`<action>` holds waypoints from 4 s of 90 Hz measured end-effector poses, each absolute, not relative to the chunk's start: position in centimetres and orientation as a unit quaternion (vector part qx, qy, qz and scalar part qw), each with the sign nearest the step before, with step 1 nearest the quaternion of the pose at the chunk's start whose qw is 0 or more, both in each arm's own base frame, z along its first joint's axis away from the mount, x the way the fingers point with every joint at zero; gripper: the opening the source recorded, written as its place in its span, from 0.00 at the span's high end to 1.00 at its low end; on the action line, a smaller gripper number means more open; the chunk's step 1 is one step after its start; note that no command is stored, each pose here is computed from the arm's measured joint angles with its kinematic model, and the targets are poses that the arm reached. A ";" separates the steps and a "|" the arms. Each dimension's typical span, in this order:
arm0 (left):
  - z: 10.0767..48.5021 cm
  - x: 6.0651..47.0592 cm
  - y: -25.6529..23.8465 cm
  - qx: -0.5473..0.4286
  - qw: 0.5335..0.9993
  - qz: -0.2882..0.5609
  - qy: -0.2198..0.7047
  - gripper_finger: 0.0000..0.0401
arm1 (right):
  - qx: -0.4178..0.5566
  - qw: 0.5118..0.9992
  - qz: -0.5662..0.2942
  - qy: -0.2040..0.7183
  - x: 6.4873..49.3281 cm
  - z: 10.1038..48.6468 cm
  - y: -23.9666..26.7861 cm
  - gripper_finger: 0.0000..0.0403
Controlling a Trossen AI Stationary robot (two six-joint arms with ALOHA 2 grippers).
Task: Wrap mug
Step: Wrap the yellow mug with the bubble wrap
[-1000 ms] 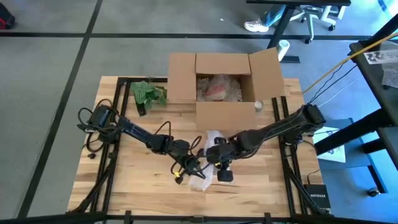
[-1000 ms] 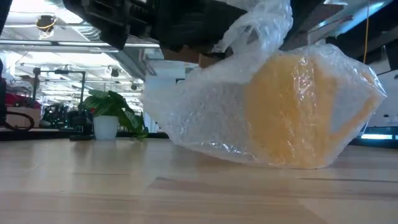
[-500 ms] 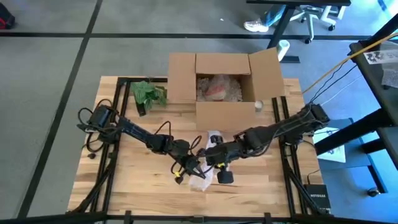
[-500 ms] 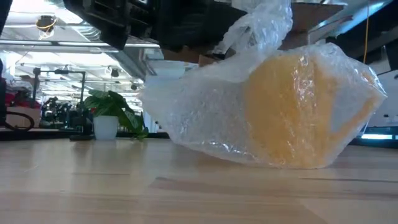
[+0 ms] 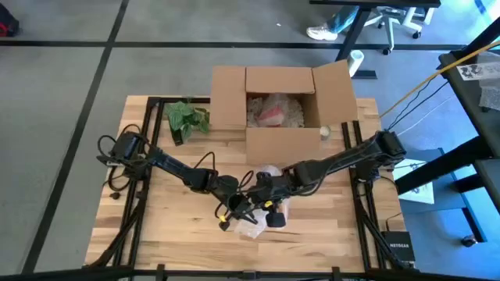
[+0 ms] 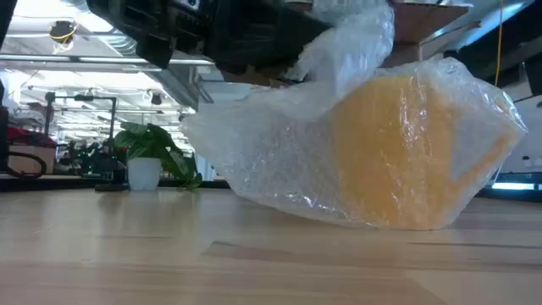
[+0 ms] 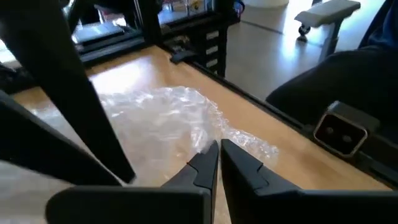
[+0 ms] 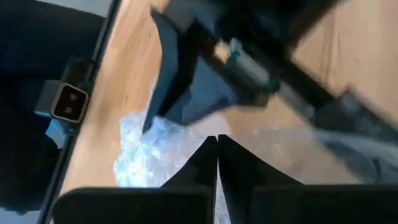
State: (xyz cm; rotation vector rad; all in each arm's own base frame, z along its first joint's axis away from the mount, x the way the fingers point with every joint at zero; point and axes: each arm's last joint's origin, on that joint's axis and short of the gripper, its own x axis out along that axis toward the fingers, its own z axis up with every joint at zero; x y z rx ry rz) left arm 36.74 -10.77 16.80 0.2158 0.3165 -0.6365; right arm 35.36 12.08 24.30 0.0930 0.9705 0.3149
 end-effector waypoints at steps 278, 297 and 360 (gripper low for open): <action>18.1 33.0 -14.9 0.187 0.935 -0.242 0.180 1.00 | 0.116 0.816 0.062 0.563 34.2 15.2 11.5 1.00; 17.8 32.9 -14.9 0.186 0.933 -0.242 0.191 1.00 | 0.144 0.819 0.110 0.544 34.7 15.5 11.8 1.00; 15.2 33.6 -14.9 0.176 0.926 -0.253 0.218 1.00 | 0.132 0.821 0.100 0.546 35.2 16.3 13.5 1.00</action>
